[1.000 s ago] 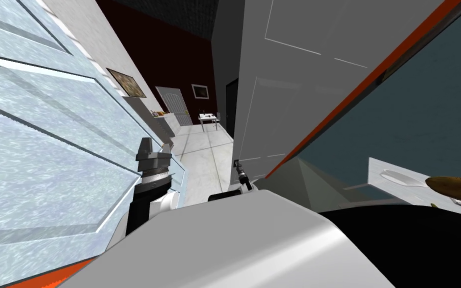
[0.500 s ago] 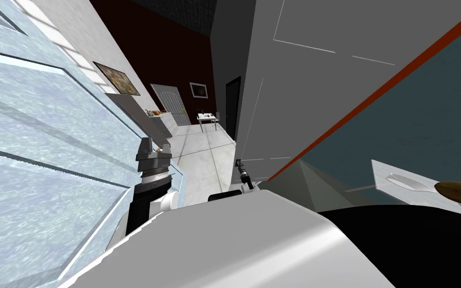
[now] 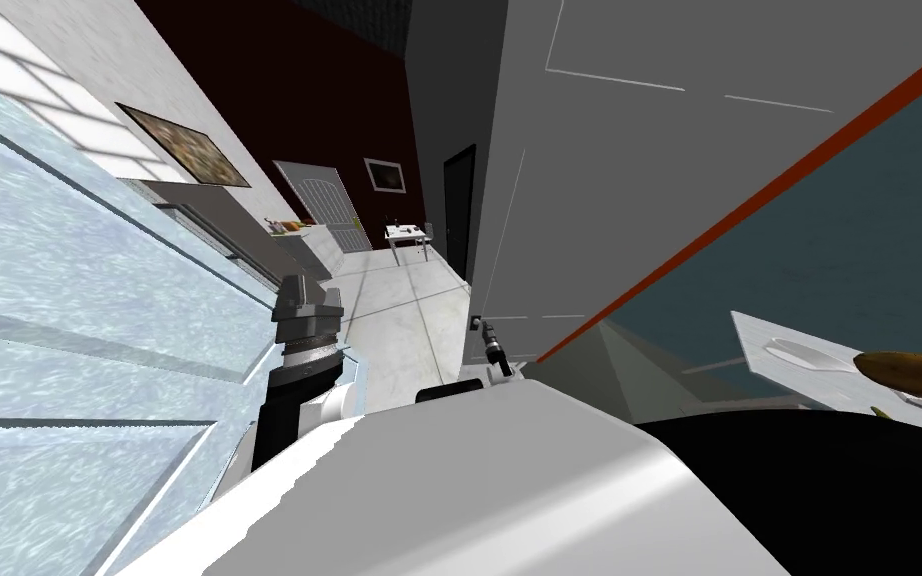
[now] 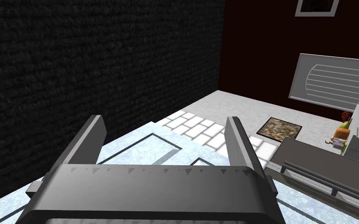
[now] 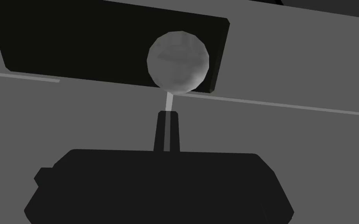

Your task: Push the door open

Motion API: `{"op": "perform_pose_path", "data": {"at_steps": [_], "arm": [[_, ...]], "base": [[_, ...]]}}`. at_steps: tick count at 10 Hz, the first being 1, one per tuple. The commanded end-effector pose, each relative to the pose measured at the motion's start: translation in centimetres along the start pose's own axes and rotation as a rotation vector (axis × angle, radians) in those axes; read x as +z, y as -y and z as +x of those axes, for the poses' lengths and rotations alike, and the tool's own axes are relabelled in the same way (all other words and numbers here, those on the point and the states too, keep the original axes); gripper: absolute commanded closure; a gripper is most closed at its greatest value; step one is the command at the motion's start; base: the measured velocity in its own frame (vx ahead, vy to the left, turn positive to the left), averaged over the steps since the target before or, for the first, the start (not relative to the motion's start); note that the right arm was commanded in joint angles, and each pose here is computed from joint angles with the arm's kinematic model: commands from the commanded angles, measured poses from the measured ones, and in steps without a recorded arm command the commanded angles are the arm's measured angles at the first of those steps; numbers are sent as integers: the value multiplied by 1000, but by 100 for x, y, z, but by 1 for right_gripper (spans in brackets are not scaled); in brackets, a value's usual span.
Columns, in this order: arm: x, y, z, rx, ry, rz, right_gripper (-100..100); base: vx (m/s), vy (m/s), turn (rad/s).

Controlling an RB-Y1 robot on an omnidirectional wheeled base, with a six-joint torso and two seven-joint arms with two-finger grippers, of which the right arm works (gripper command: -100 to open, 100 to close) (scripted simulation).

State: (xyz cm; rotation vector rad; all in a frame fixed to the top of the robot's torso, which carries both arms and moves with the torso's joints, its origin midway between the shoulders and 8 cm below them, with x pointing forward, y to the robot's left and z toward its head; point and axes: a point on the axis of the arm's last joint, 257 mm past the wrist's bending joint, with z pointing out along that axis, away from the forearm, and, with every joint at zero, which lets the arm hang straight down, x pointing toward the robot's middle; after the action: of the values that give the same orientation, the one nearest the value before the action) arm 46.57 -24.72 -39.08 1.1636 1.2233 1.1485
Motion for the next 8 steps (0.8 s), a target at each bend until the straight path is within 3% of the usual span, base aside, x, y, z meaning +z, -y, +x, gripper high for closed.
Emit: {"op": "perform_pose_path", "data": {"at_steps": [1, 6, 8], "arm": [[-6, 7, -7, 7, 5, 2, -100], [-9, -1, 105, 67, 31, 7, -100], [-12, 4, 1, 47, 33, 5, -100]], "base": [[-185, 92, -57], [-222, 104, -65], [-11, 27, 8]]}}
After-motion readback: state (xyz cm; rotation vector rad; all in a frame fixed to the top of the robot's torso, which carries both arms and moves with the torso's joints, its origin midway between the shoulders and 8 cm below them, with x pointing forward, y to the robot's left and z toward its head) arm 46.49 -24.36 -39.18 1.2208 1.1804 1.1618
